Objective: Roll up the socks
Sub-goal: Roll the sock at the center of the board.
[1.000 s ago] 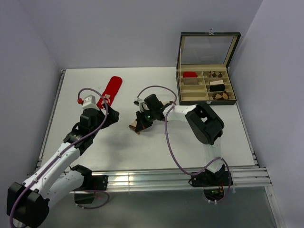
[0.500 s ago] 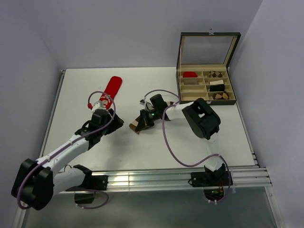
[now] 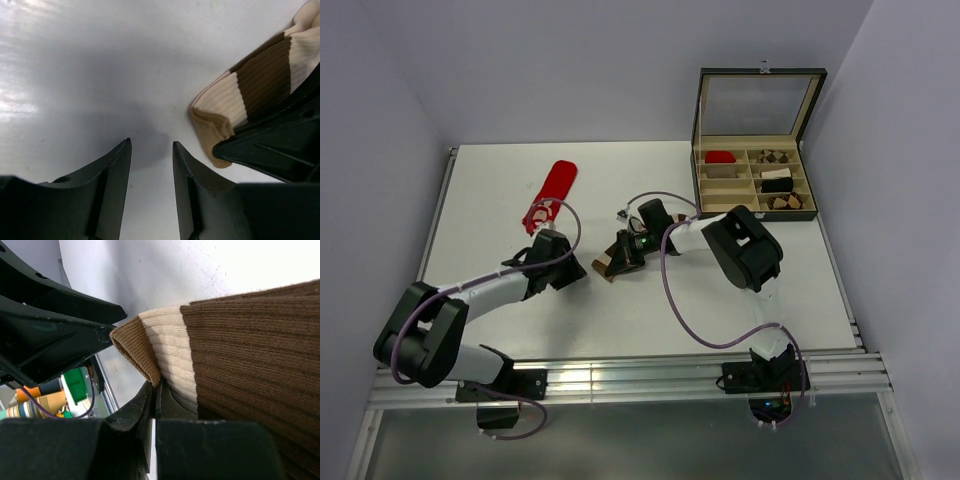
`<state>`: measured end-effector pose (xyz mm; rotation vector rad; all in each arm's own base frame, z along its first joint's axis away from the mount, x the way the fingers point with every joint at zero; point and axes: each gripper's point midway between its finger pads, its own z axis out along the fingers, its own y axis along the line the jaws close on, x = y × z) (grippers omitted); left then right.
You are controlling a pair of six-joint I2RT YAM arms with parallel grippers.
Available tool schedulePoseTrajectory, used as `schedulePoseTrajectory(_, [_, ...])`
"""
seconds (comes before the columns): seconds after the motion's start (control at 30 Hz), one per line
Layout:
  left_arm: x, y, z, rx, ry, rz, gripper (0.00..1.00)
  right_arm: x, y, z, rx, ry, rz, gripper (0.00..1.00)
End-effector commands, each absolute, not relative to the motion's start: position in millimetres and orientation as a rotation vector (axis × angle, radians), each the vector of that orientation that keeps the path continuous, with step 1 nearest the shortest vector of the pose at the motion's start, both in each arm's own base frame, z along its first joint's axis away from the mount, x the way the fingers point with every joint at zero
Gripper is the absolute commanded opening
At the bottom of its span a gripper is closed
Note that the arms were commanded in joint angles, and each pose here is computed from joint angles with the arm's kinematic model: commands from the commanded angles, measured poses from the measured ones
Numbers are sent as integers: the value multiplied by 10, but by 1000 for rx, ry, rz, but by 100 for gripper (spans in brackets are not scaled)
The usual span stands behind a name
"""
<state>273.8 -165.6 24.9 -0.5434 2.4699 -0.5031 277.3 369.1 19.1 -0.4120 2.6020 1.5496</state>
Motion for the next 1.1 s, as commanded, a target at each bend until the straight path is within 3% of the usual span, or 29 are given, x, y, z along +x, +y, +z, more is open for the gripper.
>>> schedulePoseTrajectory(0.0, [2941,-1885,433,-509,2415,-614,43,2751,3619,-20,-366,2661,1499,0])
schedulePoseTrajectory(0.73, [3113,-1954,233,-535,2445,-563,41,2763,3604,-38,-362,2706,1464,1])
schedulePoseTrajectory(0.93, [3034,-1920,93,-541,2508,-508,36,2819,3590,-5,-347,2704,1413,7])
schedulePoseTrajectory(1.07, [3012,-1928,39,-535,2544,-486,33,2860,3590,64,-333,2686,1392,18])
